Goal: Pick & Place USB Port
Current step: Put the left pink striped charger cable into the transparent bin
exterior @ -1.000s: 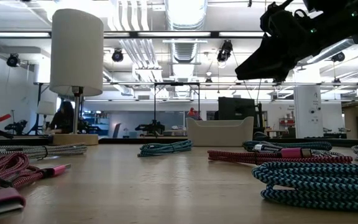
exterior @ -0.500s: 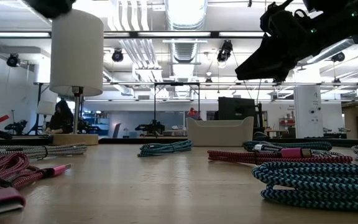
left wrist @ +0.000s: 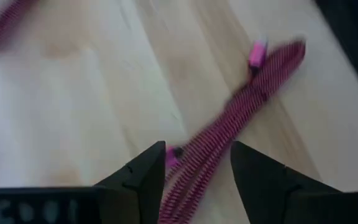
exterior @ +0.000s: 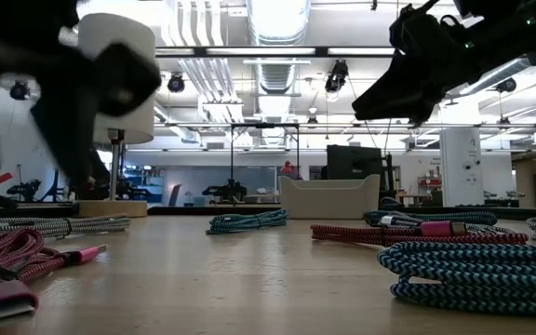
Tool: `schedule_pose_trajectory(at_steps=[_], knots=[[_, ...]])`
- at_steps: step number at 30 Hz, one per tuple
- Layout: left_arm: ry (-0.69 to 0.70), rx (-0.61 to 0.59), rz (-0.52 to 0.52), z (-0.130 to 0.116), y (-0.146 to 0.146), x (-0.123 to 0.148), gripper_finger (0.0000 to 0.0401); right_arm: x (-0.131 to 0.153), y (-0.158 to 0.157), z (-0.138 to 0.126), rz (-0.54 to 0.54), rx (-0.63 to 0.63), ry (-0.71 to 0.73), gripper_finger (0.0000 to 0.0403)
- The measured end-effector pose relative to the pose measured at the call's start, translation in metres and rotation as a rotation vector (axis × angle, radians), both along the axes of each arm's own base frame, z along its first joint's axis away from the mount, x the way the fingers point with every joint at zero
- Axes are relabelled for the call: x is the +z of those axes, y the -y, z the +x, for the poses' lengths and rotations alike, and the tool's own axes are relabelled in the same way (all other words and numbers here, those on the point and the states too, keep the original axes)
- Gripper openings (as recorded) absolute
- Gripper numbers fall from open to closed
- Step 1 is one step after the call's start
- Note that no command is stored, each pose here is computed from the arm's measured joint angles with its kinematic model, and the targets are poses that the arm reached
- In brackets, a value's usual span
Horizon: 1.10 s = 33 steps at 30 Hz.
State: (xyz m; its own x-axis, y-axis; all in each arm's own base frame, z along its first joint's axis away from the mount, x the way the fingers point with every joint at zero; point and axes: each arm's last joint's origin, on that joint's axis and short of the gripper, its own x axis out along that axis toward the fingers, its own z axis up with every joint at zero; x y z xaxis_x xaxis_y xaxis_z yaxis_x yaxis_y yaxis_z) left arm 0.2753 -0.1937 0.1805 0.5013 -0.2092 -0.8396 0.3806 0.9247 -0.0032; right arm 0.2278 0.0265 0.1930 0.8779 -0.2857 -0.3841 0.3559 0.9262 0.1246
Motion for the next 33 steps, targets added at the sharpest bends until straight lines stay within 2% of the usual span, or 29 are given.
schedule_pose_trajectory(at_steps=[6,12,15,20,23,27,33], knots=[[-0.080,-0.039,0.027,0.005,0.005,-0.028,0.0188,-0.001,-0.001,0.000,0.057,-0.020,0.012,0.0169],[-0.096,-0.061,0.051,0.008,0.006,-0.040,0.0181,-0.001,-0.001,0.000,0.078,-0.021,0.018,0.0169],[-0.097,-0.065,0.042,0.008,0.006,-0.038,0.0152,-0.001,-0.001,0.000,0.077,-0.021,0.018,0.0169],[-0.099,-0.069,0.025,0.008,0.005,-0.036,0.0061,-0.001,-0.001,0.000,0.076,-0.022,0.017,0.0169],[-0.105,-0.037,0.004,0.008,0.004,-0.034,0.0014,-0.001,-0.001,0.000,0.074,-0.021,0.016,0.0169],[-0.116,0.040,-0.038,0.005,0.002,-0.025,0.0016,-0.001,-0.001,0.000,0.074,-0.022,0.016,0.0169],[-0.030,0.250,-0.130,-0.002,-0.006,0.019,0.0009,-0.001,-0.001,0.000,0.073,-0.023,0.016,0.0169]])
